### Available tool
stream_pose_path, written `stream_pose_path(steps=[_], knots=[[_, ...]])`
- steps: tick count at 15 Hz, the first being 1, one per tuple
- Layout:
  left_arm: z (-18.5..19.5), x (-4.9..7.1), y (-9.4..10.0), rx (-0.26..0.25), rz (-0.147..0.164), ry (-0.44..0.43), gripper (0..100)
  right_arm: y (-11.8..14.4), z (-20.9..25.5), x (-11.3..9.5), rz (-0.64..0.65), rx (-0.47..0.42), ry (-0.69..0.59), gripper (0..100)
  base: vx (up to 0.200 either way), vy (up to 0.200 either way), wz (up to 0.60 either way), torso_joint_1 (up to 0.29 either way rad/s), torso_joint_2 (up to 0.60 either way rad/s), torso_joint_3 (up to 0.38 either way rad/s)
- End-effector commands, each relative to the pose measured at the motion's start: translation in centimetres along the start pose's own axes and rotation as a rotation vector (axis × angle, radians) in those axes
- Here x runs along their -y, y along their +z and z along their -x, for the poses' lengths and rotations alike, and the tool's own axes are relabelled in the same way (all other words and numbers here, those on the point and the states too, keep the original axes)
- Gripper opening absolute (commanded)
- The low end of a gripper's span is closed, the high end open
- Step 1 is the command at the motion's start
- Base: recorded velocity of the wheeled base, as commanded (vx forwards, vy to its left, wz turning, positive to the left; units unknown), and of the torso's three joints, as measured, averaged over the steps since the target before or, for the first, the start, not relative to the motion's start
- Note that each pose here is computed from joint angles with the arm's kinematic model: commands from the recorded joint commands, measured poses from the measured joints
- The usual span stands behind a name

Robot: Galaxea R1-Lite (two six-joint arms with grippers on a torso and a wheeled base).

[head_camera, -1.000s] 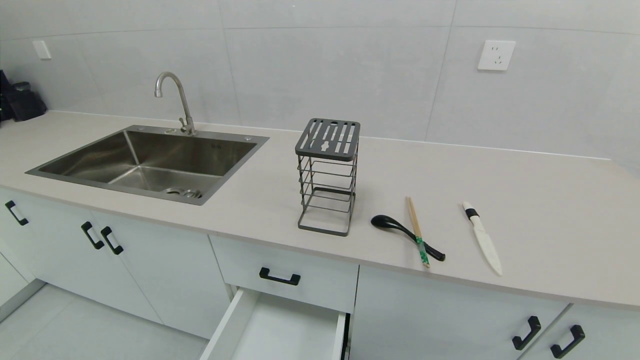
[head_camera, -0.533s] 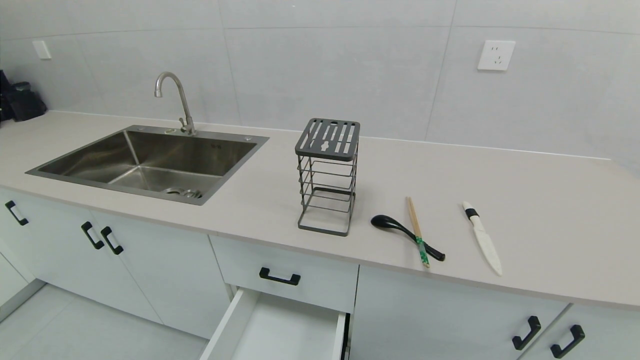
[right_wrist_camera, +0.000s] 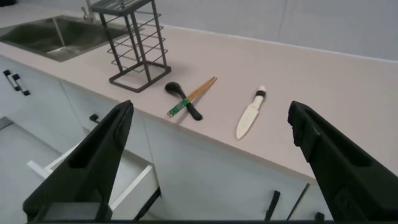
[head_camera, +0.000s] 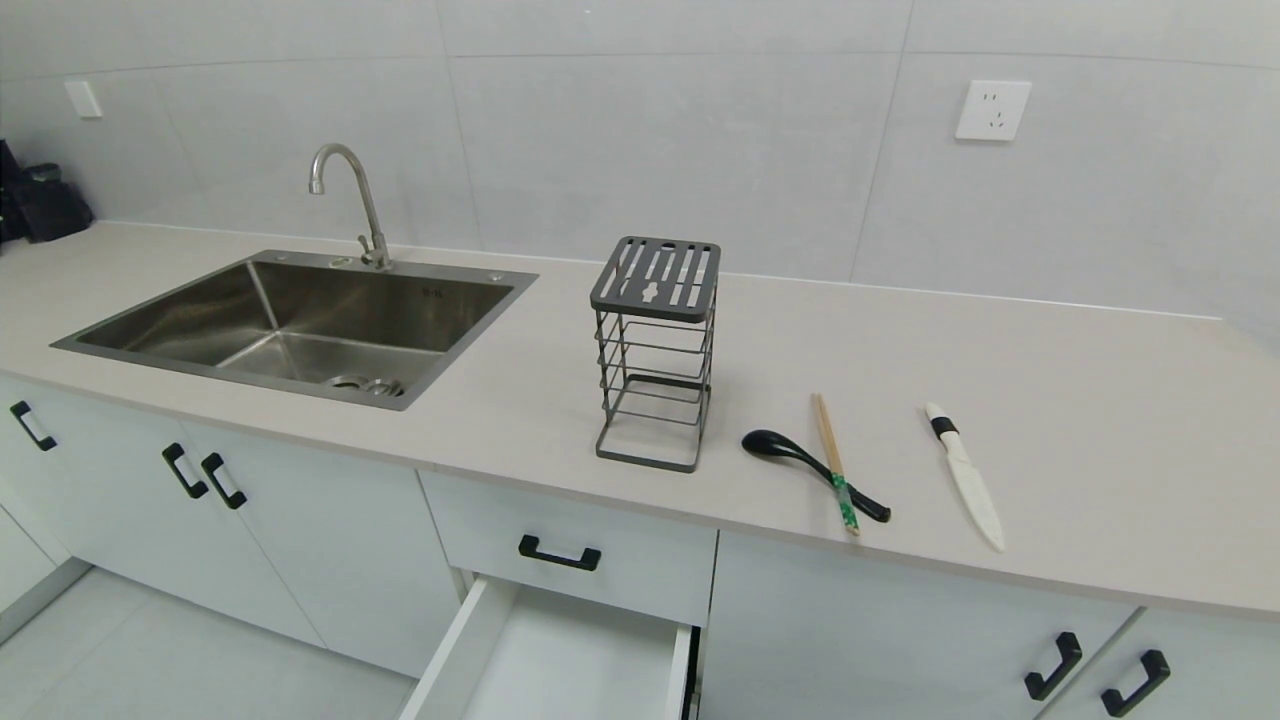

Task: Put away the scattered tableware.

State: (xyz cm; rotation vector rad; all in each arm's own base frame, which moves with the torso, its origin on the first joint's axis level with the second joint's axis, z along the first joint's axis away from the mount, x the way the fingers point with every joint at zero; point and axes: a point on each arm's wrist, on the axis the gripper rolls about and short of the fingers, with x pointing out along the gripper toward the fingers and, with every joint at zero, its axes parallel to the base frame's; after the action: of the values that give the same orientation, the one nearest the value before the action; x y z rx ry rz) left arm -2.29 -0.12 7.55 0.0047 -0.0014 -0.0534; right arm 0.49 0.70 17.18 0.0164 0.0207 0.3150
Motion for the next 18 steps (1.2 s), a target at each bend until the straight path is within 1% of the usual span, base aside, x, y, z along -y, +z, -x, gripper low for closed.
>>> stream_pose_path(steps=[1, 2, 3, 4, 5, 6, 7, 8, 9, 12, 13, 15, 18], knots=[[0.0, 0.0, 0.0, -0.001, 0.000, 0.000, 100, 1.3, -2.5, 0.8, -0.034, -0.102, 0.015, 100, 0.000, 0.000, 0.00, 0.000, 0.00, 0.000], [0.0, 0.0, 0.0, -0.001, 0.000, 0.000, 100, 2.6, -3.6, 1.1, -0.038, -0.114, 0.021, 100, 0.000, 0.000, 0.00, 0.000, 0.00, 0.000], [0.0, 0.0, 0.0, -0.001, 0.000, 0.000, 100, 3.3, -4.4, 1.1, -0.040, -0.131, 0.057, 100, 0.000, 0.000, 0.00, 0.000, 0.00, 0.000], [0.0, 0.0, 0.0, -0.001, 0.000, 0.000, 100, 3.4, -4.9, 1.1, -0.042, -0.150, 0.084, 100, 0.000, 0.000, 0.00, 0.000, 0.00, 0.000], [0.0, 0.0, 0.0, -0.001, 0.000, 0.000, 100, 2.9, -5.9, 0.9, -0.047, -0.215, 0.134, 100, 0.000, 0.000, 0.00, 0.000, 0.00, 0.000], [0.0, 0.0, 0.0, -0.001, 0.000, 0.000, 100, 2.5, -6.7, 0.9, -0.059, -0.282, 0.140, 100, 0.000, 0.000, 0.00, 0.000, 0.00, 0.000], [0.0, 0.0, 0.0, -0.001, 0.000, 0.000, 100, 2.2, -7.2, 1.0, -0.063, -0.322, 0.145, 100, 0.000, 0.000, 0.00, 0.000, 0.00, 0.000], [0.0, 0.0, 0.0, -0.001, -0.001, 0.000, 100, 1.6, -8.0, 0.8, -0.067, -0.387, 0.177, 100, 0.000, 0.000, 0.00, 0.000, 0.00, 0.000], [0.0, 0.0, 0.0, -0.001, -0.001, 0.000, 100, 1.3, -8.8, 0.6, -0.067, -0.430, 0.206, 100, 0.000, 0.000, 0.00, 0.000, 0.00, 0.000], [0.0, 0.0, 0.0, -0.001, -0.001, 0.000, 100, -0.1, -12.0, 0.3, -0.077, -0.587, 0.202, 100, 0.000, 0.000, 0.00, 0.000, 0.00, 0.000], [0.0, 0.0, 0.0, -0.001, 0.000, 0.000, 100, -0.4, -12.9, 0.2, -0.084, -0.627, 0.209, 100, 0.000, 0.000, 0.00, 0.000, 0.00, 0.000], [0.0, 0.0, 0.0, -0.001, 0.000, 0.000, 100, -0.6, -14.5, -0.5, -0.116, -0.680, 0.218, 100, 0.000, 0.000, 0.00, 0.000, 0.00, 0.000], [0.0, 0.0, 0.0, -0.001, -0.001, 0.000, 100, 0.2, -17.0, -2.5, -0.203, -0.708, 0.185, 100, 0.000, 0.000, 0.00, 0.000, 0.00, 0.000]])
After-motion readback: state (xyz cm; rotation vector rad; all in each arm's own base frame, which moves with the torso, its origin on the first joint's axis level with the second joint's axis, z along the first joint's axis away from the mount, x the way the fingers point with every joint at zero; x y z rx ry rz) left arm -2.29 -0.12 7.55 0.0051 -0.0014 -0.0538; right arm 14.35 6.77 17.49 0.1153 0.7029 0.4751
